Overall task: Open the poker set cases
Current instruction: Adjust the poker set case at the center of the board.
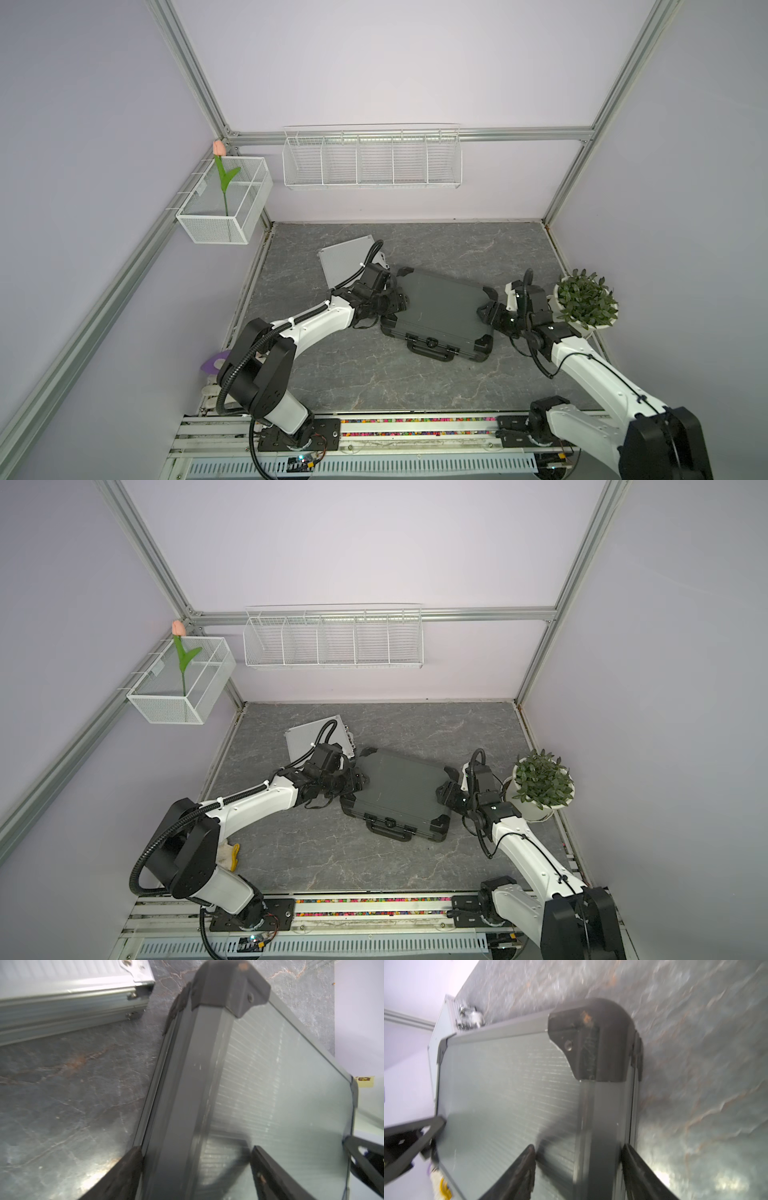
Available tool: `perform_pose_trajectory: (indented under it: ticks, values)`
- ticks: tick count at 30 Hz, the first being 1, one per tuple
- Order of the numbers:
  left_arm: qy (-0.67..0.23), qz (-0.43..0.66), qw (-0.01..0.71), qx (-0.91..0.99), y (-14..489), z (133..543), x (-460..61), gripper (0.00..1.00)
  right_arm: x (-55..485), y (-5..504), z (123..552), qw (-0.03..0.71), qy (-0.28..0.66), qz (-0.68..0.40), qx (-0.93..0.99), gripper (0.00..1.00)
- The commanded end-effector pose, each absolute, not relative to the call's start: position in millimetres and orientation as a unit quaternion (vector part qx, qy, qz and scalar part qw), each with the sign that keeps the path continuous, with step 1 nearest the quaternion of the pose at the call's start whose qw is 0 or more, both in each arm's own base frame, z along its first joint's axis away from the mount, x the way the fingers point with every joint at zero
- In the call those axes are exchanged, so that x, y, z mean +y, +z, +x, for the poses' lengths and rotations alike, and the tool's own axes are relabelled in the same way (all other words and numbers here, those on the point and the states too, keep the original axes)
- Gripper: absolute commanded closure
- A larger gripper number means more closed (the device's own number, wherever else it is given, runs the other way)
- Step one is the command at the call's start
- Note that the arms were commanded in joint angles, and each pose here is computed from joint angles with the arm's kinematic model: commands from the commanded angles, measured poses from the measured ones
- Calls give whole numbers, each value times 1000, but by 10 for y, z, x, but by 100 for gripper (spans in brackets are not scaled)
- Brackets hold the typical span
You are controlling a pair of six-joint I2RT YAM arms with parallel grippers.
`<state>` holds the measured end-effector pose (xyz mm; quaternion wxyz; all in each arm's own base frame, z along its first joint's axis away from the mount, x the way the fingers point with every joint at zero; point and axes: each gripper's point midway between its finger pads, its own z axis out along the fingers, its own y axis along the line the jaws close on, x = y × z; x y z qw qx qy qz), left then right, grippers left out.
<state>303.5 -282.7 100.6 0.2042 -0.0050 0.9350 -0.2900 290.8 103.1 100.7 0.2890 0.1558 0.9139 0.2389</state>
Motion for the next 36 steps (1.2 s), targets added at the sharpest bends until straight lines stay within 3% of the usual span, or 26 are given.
perform_pose_trajectory:
  ticks: [1,16,21,30,36]
  values:
    - [-442,91,30,892,1150,2124,-3627,22,1466,1139,3021,290,312,63,902,34]
    - [-433,91,41,896,1247,2222,-3691,23,1375,1116,3262,294,310,73,901,25]
    - [-408,98,59,906,1187,2296,-3655,23,1254,1058,3184,280,305,84,906,11]
    - [-422,89,47,901,1064,2230,-3733,34,1337,953,2899,236,331,79,910,14]
    - [-414,102,43,904,1051,2148,-3772,34,1337,957,2631,233,336,85,909,15]
